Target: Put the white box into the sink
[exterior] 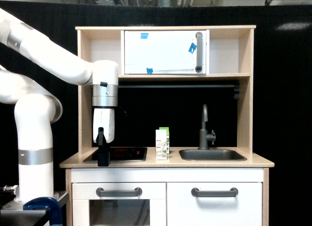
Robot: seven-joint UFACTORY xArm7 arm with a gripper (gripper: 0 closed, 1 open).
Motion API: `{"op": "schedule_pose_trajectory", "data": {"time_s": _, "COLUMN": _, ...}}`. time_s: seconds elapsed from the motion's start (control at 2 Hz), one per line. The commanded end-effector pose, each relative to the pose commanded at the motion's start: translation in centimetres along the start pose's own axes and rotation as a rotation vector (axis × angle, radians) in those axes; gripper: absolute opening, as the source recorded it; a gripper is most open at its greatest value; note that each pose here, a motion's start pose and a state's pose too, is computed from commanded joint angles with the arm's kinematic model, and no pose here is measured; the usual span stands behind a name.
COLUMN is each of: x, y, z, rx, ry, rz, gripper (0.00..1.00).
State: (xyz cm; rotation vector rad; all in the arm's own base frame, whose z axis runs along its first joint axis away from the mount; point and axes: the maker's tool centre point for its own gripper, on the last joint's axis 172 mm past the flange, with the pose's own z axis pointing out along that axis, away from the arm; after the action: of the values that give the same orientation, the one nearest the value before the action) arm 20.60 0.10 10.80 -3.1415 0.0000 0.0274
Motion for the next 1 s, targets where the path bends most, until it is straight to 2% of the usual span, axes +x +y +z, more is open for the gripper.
{"op": "schedule_pose_trajectory", "data": {"time_s": 0.5, "x": 0.3, "y": -0.2, "z": -0.5, "rx": 0.000, "ry": 0.035, "rz": -0.026, "gripper": 1.00}}
{"op": "schedule_pose_trajectory", "data": {"time_s": 1.0, "x": 3.2, "y": 1.1, "z": -2.4, "rx": -0.001, "ry": 0.105, "rz": -0.209, "gripper": 1.00}}
